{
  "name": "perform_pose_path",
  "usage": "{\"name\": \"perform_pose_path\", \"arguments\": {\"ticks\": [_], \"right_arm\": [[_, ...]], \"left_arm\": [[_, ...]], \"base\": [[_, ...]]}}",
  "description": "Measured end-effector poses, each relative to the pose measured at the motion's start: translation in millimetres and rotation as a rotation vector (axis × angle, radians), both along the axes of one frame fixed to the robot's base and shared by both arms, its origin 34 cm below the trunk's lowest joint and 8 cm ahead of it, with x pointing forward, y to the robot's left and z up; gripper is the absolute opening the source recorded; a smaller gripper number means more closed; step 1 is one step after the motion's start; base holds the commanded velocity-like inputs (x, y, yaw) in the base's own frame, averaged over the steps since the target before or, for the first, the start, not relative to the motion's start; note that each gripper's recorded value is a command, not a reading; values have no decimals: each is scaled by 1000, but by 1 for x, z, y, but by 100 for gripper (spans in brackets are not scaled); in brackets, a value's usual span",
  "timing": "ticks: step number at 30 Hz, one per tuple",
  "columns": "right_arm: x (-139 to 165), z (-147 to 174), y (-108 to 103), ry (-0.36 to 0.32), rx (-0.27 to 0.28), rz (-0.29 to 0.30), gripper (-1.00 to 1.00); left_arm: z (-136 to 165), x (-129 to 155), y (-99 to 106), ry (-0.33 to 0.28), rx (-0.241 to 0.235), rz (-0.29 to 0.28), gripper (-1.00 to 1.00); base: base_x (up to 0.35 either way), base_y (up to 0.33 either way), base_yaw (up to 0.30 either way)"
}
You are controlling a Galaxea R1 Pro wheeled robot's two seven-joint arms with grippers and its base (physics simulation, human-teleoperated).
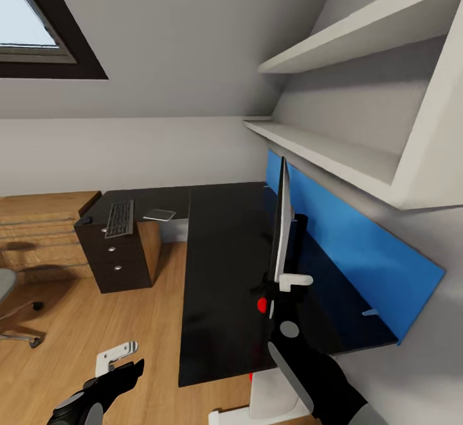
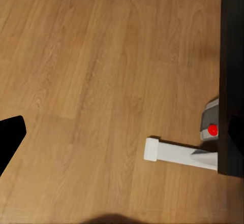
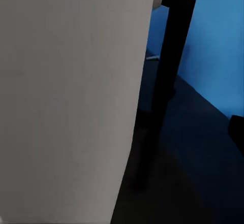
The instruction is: In the bedroom, organize the workspace by keeping the computer under the desk, ensuring the monitor is on the desk, placing the keyboard on the desk next to the monitor, placing the mouse on the desk next to the keyboard, moving the folder from the swivel chair onto the desk next to the mouse, stacking the notebook on top of the folder with the pen on top of the notebook, and positioning the swivel chair next to the desk.
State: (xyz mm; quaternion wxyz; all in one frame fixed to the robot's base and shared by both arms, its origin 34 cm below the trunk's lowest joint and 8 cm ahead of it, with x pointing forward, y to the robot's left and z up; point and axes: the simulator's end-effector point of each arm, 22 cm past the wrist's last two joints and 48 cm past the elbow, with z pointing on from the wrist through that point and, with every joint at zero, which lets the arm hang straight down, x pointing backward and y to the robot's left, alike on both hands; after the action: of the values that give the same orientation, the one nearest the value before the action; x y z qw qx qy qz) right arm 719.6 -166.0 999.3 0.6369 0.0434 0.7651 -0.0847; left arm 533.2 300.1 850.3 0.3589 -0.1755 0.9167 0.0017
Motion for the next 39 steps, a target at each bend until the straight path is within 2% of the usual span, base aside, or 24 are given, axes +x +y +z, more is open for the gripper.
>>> {"name": "perform_pose_path", "arguments": {"ticks": [28, 39], "right_arm": [[0, 1, 0, -2, -2, 0, 100], [0, 0, 1, -1, 0, 1, 100]], "left_arm": [[0, 0, 0, 1, 1, 0, 100], [0, 0, 0, 1, -2, 1, 100]], "base": [[1, -285, 0], [0, -37, 0]]}}
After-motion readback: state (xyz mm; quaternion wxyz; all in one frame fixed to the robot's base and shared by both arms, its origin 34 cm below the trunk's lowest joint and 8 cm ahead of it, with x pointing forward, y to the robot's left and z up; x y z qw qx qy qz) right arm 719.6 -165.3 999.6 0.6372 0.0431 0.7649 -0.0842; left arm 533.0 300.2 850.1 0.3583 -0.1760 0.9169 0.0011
